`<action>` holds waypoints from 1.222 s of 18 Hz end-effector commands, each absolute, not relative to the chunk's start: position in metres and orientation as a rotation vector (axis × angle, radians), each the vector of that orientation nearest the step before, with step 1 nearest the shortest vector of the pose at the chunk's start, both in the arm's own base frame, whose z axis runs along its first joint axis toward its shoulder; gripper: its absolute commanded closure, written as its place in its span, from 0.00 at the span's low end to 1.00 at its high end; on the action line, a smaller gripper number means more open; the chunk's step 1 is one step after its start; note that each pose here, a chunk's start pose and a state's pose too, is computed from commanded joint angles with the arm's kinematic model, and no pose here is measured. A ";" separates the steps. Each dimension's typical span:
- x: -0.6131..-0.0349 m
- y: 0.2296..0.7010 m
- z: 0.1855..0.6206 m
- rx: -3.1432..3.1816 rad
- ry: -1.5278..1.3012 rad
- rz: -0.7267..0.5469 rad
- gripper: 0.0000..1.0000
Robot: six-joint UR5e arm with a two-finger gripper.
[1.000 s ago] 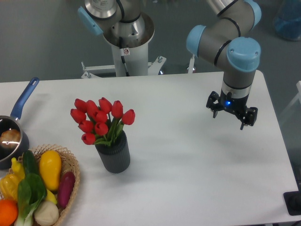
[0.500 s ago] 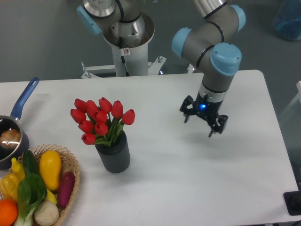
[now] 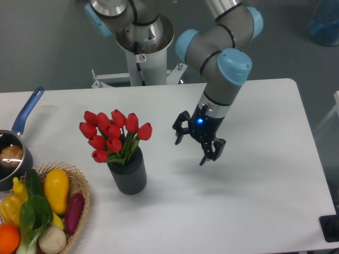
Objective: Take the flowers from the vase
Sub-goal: 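Move the open gripper toward the red tulips in the black vase, then lower the open gripper around the tulip stems and close it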
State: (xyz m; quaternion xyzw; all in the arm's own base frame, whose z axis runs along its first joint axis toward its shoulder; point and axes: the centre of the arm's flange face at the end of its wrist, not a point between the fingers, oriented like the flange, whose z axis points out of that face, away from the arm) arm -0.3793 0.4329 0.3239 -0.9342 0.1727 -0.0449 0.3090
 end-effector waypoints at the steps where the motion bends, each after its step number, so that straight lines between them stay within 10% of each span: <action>1: -0.371 0.433 0.329 -2.412 0.450 -0.143 0.00; 17: -0.313 0.460 0.344 -2.033 0.522 -0.313 0.00; 22: -0.313 0.454 0.341 -2.024 0.519 -0.313 0.97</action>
